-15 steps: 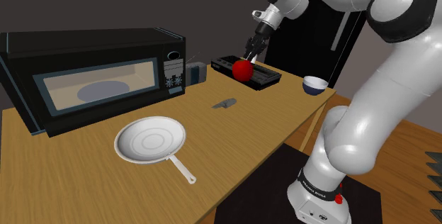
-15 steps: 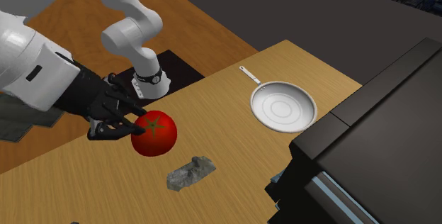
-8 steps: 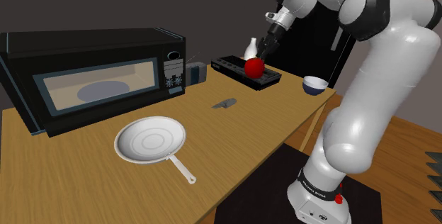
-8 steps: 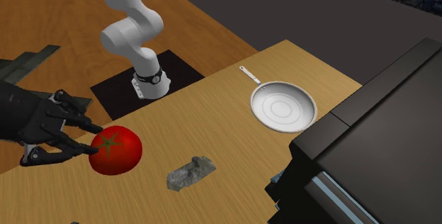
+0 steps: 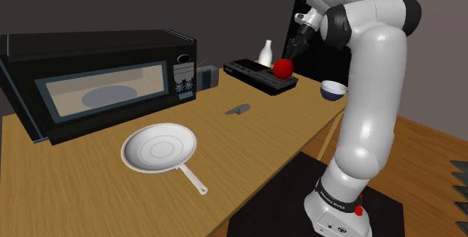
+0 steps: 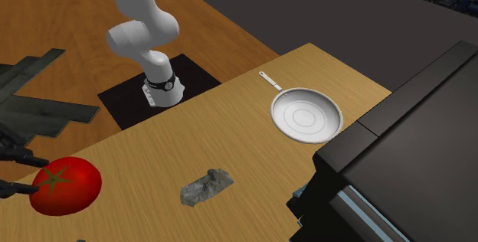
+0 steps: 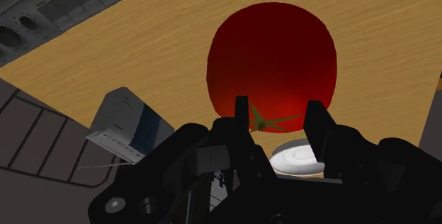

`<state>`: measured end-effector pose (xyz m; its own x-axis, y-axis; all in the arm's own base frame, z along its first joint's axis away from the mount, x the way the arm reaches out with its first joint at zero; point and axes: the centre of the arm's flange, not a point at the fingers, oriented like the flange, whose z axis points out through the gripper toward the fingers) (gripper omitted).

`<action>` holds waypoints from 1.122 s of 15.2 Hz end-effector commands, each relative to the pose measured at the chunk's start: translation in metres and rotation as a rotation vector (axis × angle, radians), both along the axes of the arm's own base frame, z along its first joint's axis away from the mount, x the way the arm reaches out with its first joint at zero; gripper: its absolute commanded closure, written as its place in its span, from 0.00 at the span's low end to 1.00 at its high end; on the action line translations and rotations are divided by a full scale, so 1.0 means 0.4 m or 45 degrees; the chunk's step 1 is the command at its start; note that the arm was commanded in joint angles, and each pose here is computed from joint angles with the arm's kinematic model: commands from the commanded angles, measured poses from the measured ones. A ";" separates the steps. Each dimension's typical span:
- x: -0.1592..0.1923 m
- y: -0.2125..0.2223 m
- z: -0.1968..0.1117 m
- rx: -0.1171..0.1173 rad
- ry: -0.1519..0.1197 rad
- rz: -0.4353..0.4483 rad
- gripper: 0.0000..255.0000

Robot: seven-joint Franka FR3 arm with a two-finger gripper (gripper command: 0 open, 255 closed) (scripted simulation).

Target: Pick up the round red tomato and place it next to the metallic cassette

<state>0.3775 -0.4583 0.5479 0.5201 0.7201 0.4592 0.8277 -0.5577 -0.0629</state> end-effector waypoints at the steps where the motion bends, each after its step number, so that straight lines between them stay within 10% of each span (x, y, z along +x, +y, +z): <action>1: -0.020 -0.068 0.002 0.002 -0.001 0.005 1.00; 17: -0.062 -0.220 -0.142 0.002 -0.001 0.005 1.00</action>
